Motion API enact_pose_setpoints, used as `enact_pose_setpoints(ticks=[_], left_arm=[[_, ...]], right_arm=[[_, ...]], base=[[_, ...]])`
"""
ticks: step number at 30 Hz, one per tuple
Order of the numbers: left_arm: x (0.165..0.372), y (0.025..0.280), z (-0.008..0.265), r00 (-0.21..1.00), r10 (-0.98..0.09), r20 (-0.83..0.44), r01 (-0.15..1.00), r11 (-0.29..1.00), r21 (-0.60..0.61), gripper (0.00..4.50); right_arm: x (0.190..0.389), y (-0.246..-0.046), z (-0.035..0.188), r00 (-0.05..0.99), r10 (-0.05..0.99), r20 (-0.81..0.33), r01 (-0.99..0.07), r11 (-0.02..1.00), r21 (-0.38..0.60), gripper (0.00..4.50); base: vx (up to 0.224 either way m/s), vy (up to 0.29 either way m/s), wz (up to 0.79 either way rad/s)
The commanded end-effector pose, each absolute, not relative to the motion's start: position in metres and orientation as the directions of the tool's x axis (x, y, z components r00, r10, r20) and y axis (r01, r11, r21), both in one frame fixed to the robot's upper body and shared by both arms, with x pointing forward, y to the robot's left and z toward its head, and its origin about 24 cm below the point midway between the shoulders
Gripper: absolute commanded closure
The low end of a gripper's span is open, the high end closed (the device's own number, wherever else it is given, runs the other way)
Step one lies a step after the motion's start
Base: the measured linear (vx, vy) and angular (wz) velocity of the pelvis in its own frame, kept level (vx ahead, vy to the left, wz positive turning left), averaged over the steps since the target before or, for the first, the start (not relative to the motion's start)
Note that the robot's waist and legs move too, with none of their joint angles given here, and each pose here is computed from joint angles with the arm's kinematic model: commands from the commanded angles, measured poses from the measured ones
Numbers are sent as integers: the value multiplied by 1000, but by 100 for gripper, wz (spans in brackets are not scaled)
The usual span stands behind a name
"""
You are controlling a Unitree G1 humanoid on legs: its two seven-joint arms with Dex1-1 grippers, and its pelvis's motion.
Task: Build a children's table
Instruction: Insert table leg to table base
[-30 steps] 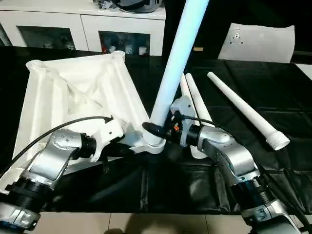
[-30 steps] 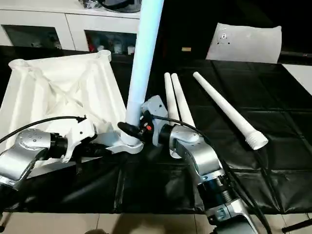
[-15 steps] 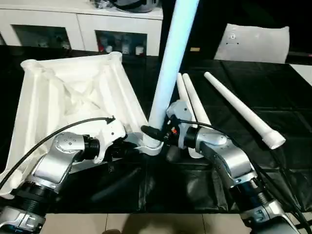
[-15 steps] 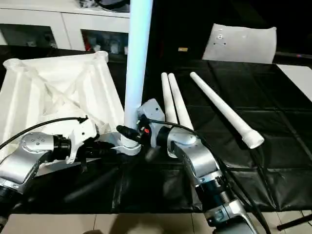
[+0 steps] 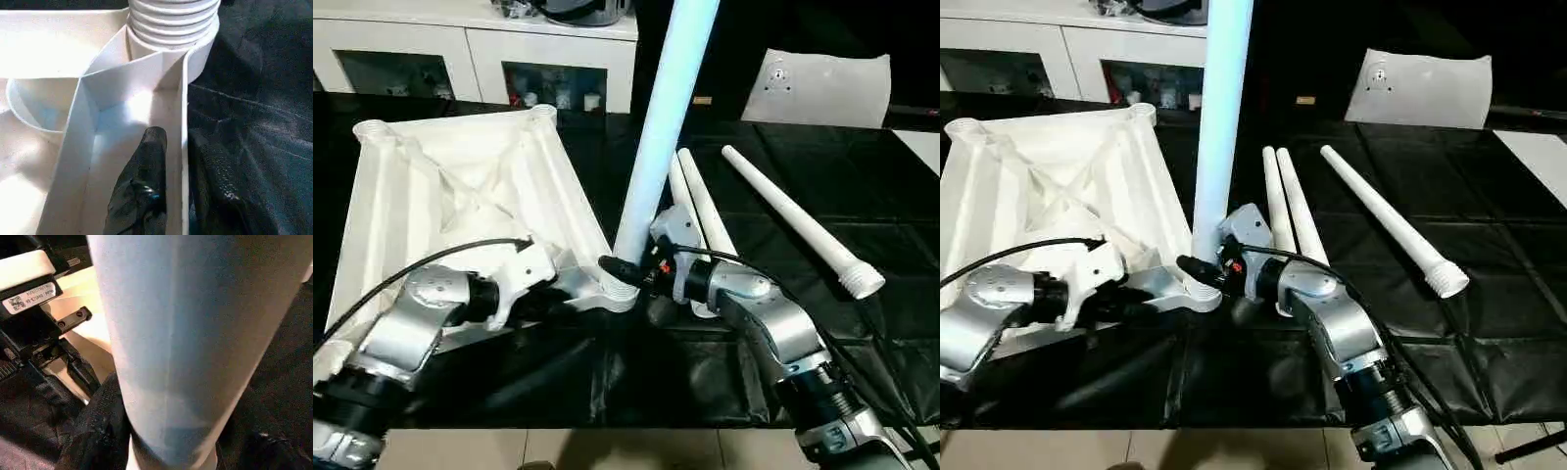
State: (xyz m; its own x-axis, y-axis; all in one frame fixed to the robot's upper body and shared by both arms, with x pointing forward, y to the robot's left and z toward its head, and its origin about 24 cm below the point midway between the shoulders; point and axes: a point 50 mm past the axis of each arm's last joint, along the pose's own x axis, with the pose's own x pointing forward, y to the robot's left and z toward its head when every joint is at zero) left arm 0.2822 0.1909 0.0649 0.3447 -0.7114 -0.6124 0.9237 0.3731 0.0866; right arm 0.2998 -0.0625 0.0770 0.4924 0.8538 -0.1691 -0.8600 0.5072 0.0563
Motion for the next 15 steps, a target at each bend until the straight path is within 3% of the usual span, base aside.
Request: enact_pose_setpoints(ticks=[1, 4, 7, 15], left_arm=[[282, 190, 68, 349, -706, -617, 925, 365, 106, 399], [282, 191, 69, 350, -703, -619, 926, 361, 113, 402], [281, 191, 69, 340, -707, -620, 931, 348, 113, 440], [280, 191, 68, 332, -707, -625, 938, 316, 141, 450]], right_arm=[[299, -62, 76, 491, 853, -177, -861, 506, 53, 260], [300, -62, 76, 488, 855, -176, -862, 504, 53, 260], [300, -62, 75, 486, 856, -178, -864, 501, 53, 260], [302, -61, 76, 477, 860, -180, -869, 492, 51, 260]], base=[[0, 0, 0], [0, 0, 0], [0, 0, 0], [0, 0, 0]])
